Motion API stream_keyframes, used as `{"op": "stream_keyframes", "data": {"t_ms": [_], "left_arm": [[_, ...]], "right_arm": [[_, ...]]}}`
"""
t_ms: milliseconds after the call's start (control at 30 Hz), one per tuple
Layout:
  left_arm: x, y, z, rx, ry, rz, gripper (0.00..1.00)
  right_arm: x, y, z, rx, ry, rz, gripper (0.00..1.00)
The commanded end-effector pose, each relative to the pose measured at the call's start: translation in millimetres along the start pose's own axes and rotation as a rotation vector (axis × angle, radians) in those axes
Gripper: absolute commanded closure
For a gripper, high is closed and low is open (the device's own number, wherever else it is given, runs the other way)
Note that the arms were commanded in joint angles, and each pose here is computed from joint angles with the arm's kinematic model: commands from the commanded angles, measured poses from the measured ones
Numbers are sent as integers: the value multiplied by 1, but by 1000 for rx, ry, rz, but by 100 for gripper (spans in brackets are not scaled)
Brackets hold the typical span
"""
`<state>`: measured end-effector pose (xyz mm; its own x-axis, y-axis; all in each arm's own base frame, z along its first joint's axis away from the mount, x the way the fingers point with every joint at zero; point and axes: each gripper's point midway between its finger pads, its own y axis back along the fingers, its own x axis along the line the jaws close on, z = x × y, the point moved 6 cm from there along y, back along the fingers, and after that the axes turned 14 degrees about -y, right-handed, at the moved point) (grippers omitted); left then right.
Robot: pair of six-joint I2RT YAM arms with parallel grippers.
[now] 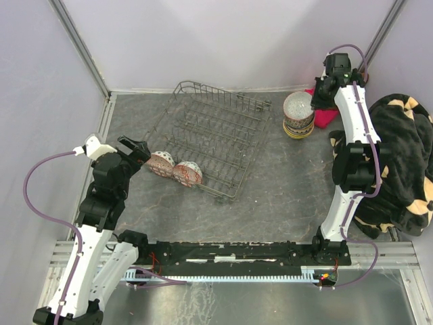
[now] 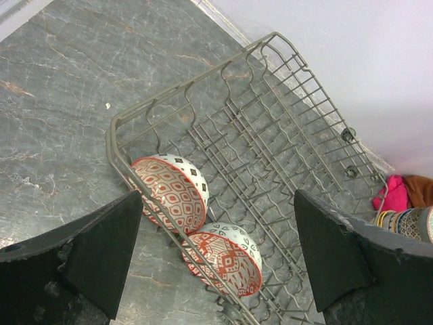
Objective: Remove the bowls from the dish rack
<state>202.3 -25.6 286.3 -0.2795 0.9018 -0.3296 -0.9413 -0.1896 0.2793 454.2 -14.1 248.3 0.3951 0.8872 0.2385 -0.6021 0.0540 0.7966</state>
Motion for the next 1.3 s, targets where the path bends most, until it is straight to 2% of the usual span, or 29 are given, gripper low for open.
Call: {"op": "stream_keyframes", "data": {"t_ms": [0,900,1033,1167,1267], "left_arm": [[-6,0,10,-43,13,-28,1],[-6,-2,7,-35,13,-25,1],[-5,-2,7,-36,12,-24,1],[-5,-2,6,-35,14,-25,1],[-6,-2,7,-36,15,-25,1]], "right_arm": [[-3,15,11,-63,0,-7,99],[-17,-12,-6,21,-6,-98,98],[-16,-10,-5,6,-14,-92,82],[-15,-3,0,-23,-21,-80,74],[-12,7,5,-52,-27,-66,63]]}}
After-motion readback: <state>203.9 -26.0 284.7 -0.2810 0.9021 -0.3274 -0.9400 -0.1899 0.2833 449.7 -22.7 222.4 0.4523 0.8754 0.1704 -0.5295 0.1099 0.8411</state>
